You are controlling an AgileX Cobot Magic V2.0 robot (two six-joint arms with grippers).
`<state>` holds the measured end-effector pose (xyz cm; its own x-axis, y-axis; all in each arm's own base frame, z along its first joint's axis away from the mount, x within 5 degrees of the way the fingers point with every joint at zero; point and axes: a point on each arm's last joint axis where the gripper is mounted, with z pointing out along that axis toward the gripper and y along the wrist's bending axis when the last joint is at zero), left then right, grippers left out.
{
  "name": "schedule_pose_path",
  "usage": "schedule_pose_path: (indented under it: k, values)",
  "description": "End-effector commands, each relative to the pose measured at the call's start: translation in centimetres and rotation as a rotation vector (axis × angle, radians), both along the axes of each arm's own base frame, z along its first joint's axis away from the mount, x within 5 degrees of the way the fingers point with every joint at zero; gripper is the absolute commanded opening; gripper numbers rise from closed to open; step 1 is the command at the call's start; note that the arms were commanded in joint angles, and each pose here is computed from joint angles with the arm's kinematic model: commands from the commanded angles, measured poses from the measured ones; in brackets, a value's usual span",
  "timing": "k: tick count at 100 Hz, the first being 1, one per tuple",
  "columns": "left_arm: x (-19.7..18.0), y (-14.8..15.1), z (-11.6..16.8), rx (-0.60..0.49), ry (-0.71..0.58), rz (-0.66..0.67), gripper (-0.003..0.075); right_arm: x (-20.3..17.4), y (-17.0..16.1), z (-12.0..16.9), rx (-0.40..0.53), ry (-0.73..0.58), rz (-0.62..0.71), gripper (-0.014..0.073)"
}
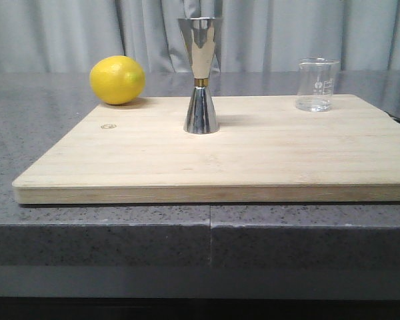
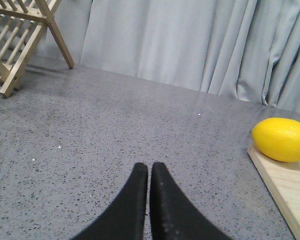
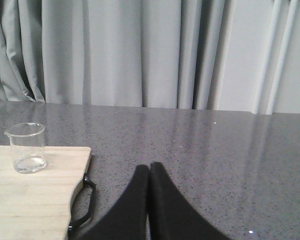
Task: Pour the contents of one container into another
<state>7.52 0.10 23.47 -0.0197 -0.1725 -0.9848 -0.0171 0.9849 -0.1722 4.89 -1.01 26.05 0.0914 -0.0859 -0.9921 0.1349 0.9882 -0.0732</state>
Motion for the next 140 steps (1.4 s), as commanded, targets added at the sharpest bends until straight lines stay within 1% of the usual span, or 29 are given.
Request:
schedule_pose_path:
  k: [1,44,57,71,77,79,86,97,112,125,140]
  values:
    - [0.0,-0.2,1.7,-0.018,-0.105,-0.02,-0.0021,-0.2,0.4,1.4,-0.029,-0.078,0.039,-0.0067]
    - [0.0,-0.3,1.7,-0.018,-0.105,-0.033,-0.0021,-0.2,0.4,1.3,-0.029,-0.075,0.037,-0.0067]
    - [-0.1,-0.3,0.1,-0.019,-0.079,-0.042,-0.0021,-0.2,0.4,1.3,-0.029,-0.075,0.037,-0.0067]
    - [-0.8,-0.4,-1.9,-0.021,-0.105,-0.047,-0.0021,-0.2,0.4,1.3,-0.028,-0.073,0.036,-0.0067]
    - [-1.2,-0.3,-2.4,-0.051,-0.124,-0.044,-0.0021,-0.2,0.4,1.3,-0.028,-0.073,0.036,-0.0067]
    - [-1.3,-0.3,-2.7,-0.061,-0.101,-0.038,-0.0021,-0.2,0.4,1.3,-0.028,-0.073,0.036,-0.0067]
    - [-1.7,-0.2,-2.6,-0.088,-0.126,-0.036,-0.0021,-0.2,0.4,1.3,-0.028,-0.073,0.036,-0.0067]
    - [-2.1,-0.2,-2.3,-0.088,-0.178,-0.038,-0.0021,-0.2,0.4,1.3,-0.028,-0.073,0.036,-0.0067]
    - [-2.1,-0.3,-2.4,-0.069,-0.162,-0.045,-0.0021,-0.2,0.4,1.3,-0.028,-0.073,0.036,-0.0067]
    - [-2.0,-0.4,-2.8,-0.069,-0.112,-0.066,-0.0021,-0.2,0.4,1.3,-0.028,-0.073,0.036,-0.0067]
    - [-2.0,-0.4,-2.8,-0.069,-0.118,-0.071,-0.0021,-0.2,0.4,1.3,-0.028,-0.073,0.036,-0.0067]
